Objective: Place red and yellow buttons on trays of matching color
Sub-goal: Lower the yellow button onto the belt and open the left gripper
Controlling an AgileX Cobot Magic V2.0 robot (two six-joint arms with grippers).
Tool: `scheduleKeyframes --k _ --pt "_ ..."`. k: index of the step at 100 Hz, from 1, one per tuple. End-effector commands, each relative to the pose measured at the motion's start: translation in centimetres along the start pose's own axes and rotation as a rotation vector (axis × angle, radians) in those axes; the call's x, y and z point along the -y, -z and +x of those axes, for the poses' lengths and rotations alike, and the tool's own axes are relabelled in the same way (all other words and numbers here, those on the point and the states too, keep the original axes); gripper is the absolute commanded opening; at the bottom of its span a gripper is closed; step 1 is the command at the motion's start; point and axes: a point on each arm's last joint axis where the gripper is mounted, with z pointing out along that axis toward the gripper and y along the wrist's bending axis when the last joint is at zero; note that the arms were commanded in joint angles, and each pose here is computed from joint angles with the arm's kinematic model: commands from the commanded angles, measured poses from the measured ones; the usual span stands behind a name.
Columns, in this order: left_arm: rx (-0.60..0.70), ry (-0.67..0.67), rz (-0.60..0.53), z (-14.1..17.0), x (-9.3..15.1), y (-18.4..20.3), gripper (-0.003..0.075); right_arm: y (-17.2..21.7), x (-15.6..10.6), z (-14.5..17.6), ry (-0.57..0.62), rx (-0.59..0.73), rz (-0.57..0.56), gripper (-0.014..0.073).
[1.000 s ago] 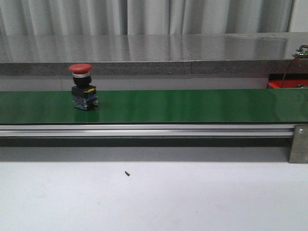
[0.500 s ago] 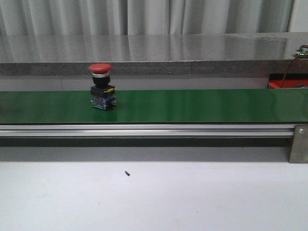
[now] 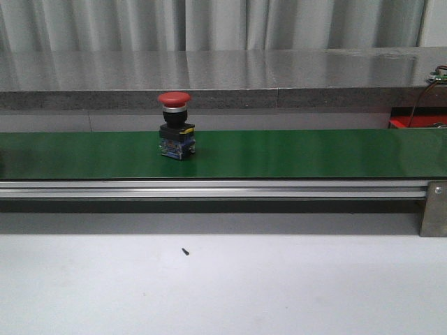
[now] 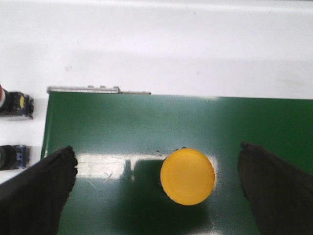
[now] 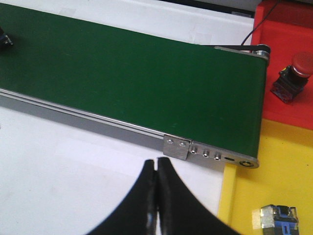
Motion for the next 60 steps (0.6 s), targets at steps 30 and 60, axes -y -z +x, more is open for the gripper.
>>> scheduleKeyframes --k 30,60 --pt "0.523 -0.125 0.082 5.1 4.1 13.2 0.0594 0.6 0.0 -1.2 0.001 0.088 0.012 -0.0096" --pt "0.742 -0.147 0.065 15.9 3.1 17.6 0.0349 0.6 0.0 -1.2 0.001 0.088 0.012 -0.0096"
